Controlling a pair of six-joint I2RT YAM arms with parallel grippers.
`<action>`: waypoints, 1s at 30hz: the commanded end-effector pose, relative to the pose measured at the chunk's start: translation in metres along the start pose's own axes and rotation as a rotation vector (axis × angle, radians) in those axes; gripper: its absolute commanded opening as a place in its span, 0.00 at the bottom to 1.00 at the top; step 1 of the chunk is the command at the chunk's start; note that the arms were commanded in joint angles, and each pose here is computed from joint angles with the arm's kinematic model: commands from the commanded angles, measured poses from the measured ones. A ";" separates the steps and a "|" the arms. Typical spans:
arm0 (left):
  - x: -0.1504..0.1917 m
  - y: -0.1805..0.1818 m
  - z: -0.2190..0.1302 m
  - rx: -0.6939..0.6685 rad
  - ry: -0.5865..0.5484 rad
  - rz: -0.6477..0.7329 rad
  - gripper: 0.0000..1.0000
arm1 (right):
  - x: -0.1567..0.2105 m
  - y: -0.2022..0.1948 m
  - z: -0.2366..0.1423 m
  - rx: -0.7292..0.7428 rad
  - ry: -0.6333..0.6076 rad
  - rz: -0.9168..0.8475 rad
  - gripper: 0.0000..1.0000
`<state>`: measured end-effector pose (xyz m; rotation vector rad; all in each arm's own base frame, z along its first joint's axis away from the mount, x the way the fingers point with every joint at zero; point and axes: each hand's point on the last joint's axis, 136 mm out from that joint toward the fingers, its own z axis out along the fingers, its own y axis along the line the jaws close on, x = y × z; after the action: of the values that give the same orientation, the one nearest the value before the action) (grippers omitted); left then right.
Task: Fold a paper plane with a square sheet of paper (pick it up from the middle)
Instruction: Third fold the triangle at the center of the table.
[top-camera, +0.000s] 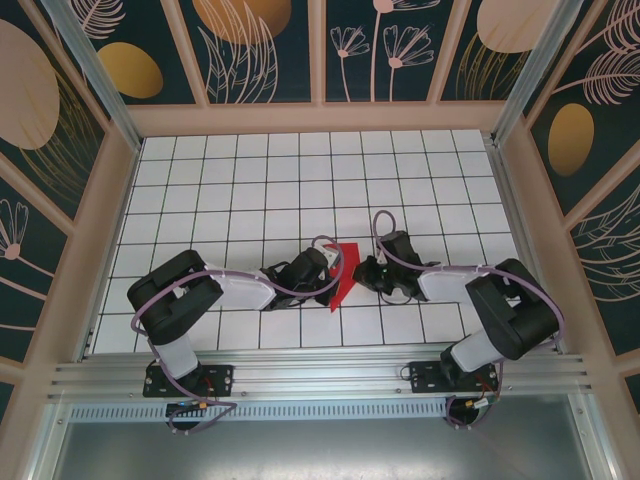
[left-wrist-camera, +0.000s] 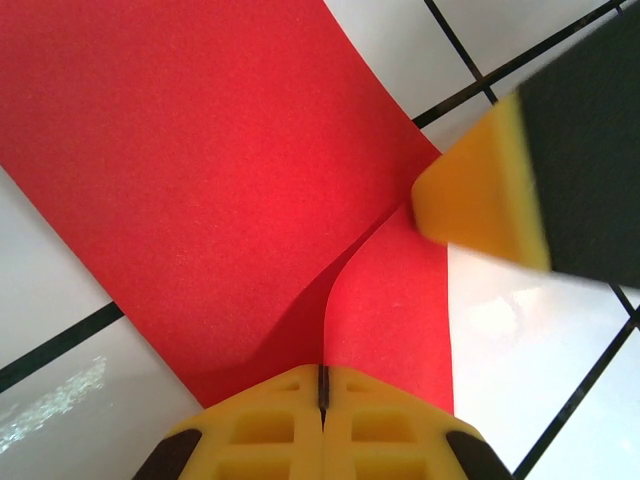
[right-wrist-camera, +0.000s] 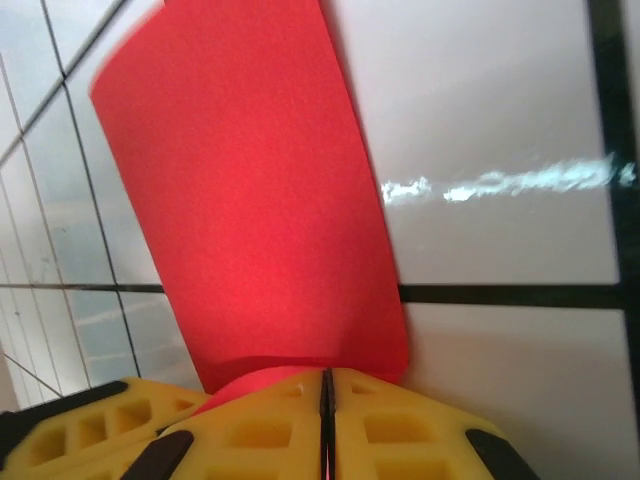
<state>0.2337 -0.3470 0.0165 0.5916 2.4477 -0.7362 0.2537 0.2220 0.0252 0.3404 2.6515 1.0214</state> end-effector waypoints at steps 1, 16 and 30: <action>0.015 0.010 0.003 -0.030 0.052 -0.007 0.01 | -0.023 0.016 -0.015 -0.045 -0.065 -0.027 0.12; 0.012 0.008 0.001 -0.031 0.048 -0.004 0.01 | -0.014 -0.025 0.010 0.050 -0.004 0.036 0.12; 0.009 0.007 -0.001 -0.026 0.041 -0.005 0.02 | -0.018 0.032 -0.016 -0.127 -0.007 -0.058 0.14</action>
<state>0.2337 -0.3469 0.0164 0.5915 2.4480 -0.7355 0.2679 0.2176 0.0446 0.3142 2.5928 1.0893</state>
